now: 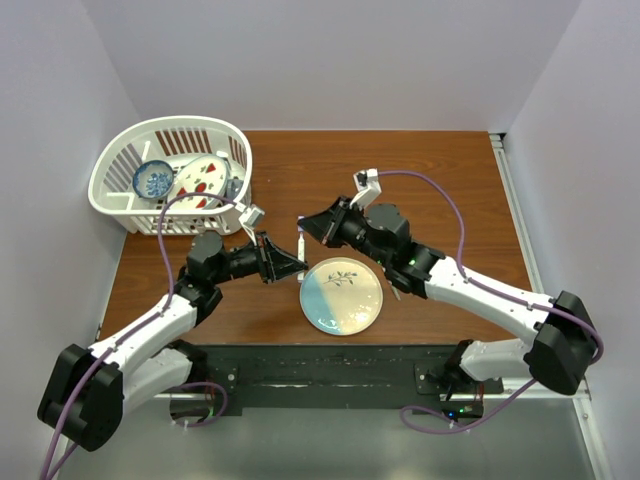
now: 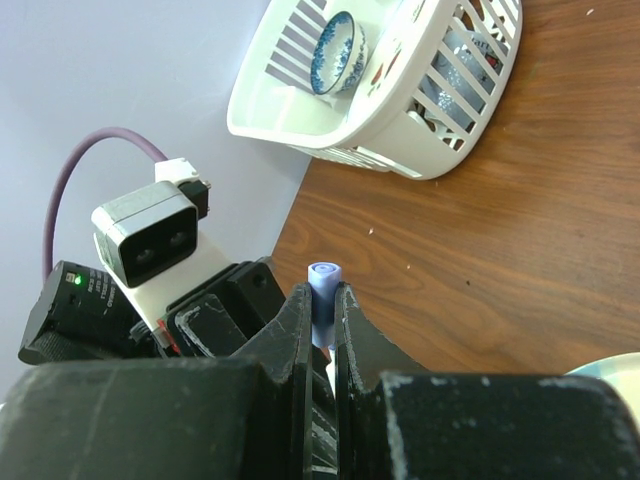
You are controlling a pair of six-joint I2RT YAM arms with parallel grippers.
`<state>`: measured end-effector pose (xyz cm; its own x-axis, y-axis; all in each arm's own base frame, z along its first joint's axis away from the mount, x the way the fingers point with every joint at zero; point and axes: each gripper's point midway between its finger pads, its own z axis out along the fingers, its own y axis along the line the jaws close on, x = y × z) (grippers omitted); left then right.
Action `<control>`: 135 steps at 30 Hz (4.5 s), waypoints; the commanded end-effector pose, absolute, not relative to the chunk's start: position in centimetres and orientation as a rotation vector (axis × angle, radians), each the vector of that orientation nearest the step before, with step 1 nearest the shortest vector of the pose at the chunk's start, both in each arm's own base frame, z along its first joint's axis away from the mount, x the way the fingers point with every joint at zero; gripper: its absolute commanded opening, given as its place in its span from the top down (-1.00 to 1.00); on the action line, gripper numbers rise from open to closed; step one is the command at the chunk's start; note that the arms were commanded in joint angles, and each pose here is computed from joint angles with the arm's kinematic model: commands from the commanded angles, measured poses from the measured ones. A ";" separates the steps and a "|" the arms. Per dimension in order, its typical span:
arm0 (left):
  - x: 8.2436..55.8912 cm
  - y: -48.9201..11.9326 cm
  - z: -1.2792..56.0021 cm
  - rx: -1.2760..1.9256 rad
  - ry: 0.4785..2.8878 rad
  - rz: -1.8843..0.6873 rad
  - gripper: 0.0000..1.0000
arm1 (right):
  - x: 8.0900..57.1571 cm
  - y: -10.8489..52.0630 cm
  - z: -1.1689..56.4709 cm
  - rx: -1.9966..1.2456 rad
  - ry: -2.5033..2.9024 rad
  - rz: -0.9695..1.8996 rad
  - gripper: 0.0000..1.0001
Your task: Insert the pens into the pen caps
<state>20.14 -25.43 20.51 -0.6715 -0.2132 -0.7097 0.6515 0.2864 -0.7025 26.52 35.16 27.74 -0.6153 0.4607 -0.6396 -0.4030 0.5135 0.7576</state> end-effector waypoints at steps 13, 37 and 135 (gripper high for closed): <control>19.4 -25.8 22.8 0.456 1.705 -1.533 1.00 | 23.0 35.0 25.6 -0.226 1.842 1.195 1.00; 17.5 -25.6 26.2 0.701 1.571 -1.478 1.00 | 19.2 33.0 31.6 -0.179 1.637 1.427 -0.31; 28.3 -27.2 32.6 0.535 1.416 -1.344 1.00 | 7.2 35.5 15.4 -0.667 2.116 1.462 1.00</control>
<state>17.33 -28.41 21.60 -0.6667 0.0804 -0.7410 0.7431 -0.0047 -0.6691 20.59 33.24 26.21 -0.4827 0.4341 -0.7606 -0.6244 0.4385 0.6465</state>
